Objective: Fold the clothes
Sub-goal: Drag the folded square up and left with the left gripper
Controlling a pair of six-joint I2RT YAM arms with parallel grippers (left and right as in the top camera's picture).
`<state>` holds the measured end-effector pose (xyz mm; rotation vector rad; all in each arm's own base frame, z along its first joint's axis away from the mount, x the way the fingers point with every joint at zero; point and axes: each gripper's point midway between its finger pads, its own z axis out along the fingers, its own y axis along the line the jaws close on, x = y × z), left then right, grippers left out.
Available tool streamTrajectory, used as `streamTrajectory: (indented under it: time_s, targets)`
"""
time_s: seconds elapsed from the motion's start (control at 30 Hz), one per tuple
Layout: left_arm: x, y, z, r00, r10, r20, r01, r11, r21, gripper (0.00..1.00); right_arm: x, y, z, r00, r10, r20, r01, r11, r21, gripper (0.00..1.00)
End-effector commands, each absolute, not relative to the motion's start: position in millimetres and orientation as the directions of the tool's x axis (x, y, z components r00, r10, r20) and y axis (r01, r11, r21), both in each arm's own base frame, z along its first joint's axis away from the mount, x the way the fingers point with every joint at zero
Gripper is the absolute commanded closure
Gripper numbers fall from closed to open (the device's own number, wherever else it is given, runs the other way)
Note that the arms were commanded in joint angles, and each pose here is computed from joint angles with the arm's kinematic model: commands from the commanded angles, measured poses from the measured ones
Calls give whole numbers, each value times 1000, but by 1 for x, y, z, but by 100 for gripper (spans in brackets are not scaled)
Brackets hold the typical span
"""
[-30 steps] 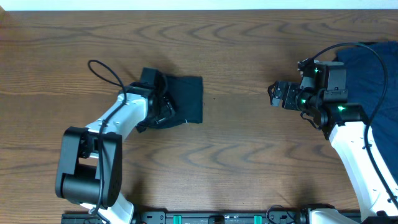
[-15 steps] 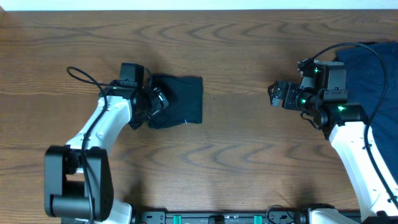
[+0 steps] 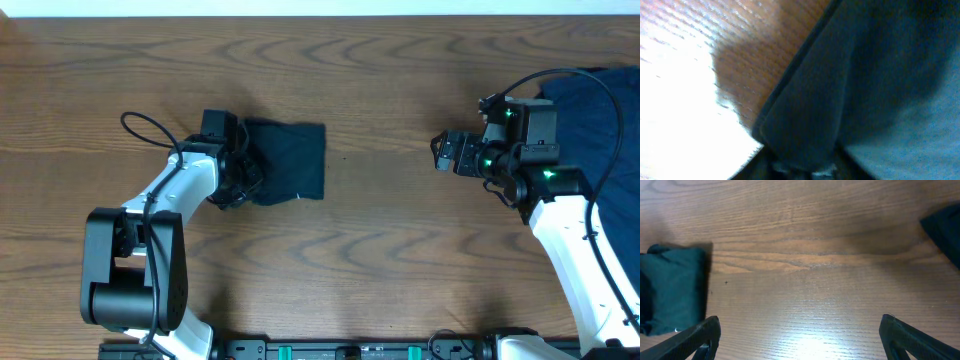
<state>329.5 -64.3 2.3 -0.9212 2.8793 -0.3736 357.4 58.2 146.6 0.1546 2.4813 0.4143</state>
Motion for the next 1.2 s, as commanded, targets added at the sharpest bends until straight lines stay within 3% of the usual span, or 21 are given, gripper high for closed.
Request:
streamTrajectory:
  time_s: [0.0, 0.37, 0.57, 0.7, 0.9, 1.17]
  targets:
    - [325, -63, -5, -822, -569, -7, -550, 798, -245, 87, 357, 55, 150, -798, 199, -569, 10, 948, 318, 1]
    - [351, -49, 37, -916, -333, -222, -293, 936, -196, 94, 357, 55, 150, -798, 199, -569, 10, 948, 318, 1]
    - [358, -19, 56, -916, -201, -348, -208, 978, -18, 94, 357, 55, 150, -798, 199, -569, 10, 948, 318, 1]
    - [367, 17, 66, -901, -107, -420, -207, 958, 199, 94, 357, 55, 150, -798, 199, -569, 10, 948, 318, 1]
    - [397, 46, 94, -850, 61, -522, -183, 897, 403, 94, 357, 55, 150, -798, 199, -569, 10, 948, 318, 1]
    - [426, 76, 119, -764, 66, -642, -276, 866, 417, 94, 357, 55, 150, -798, 199, -569, 10, 948, 318, 1]
